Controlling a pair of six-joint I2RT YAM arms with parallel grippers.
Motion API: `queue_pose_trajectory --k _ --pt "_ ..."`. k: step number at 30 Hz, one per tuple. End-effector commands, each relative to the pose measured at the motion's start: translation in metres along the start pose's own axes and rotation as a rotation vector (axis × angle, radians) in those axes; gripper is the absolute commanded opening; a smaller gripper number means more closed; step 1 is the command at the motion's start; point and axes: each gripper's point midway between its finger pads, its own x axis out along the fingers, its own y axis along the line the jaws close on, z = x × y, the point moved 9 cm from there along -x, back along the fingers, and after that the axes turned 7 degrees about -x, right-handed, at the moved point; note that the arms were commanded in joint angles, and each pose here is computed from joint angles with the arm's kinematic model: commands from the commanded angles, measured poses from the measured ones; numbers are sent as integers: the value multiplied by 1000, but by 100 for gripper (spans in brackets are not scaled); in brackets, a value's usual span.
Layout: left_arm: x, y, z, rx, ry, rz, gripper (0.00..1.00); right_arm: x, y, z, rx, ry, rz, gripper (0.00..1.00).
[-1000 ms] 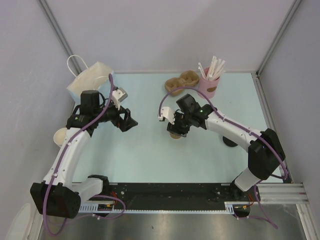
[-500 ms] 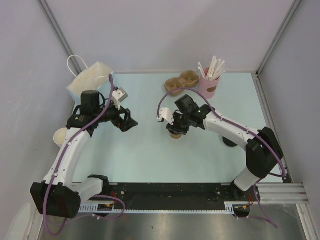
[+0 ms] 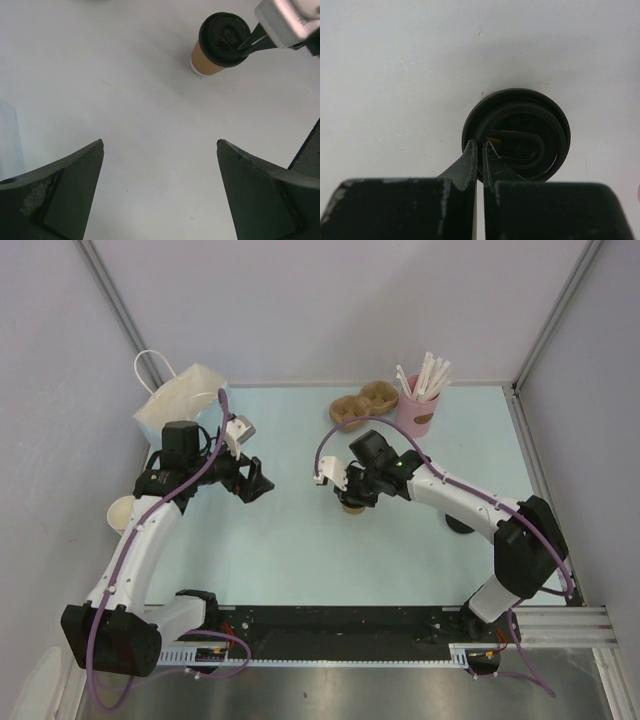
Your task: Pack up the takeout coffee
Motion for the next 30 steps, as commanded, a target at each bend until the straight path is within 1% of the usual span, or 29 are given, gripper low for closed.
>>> queue_pose_trajectory --k 1,2,4,5,7,8,9,11,12,13,16,22,30 --pt "-17 3 27 101 -61 103 99 -45 -11 10 40 -71 -96 0" --pt "-24 3 39 151 -80 129 99 -58 -16 16 43 -106 -110 0" --pt "-32 9 50 182 -71 213 99 -81 -19 14 76 -127 -132 0" --pt "-39 10 64 220 -92 253 99 -90 -20 17 78 -151 -141 0" --pt "-48 15 77 245 -102 342 99 -108 -15 16 87 -176 -146 0" --pt "-56 15 90 264 -131 378 99 -113 -14 14 97 -178 -146 0" --pt "-58 19 93 264 -130 424 99 -118 -11 11 108 -176 -136 0" --pt "-64 22 105 271 -160 483 99 -127 -6 7 136 -214 -118 0" --pt "-62 29 106 252 -144 531 99 -130 -6 5 143 -229 -118 0" --pt "-62 32 107 243 -135 546 99 -134 -4 6 140 -262 -113 0" --pt "-57 43 111 226 -114 595 99 -135 -6 -2 159 -277 -134 0" --pt "-54 58 126 263 -169 689 99 -131 -4 -9 172 -281 -117 0" --pt "-49 70 134 278 -178 733 99 -125 -2 -15 181 -276 -114 0"
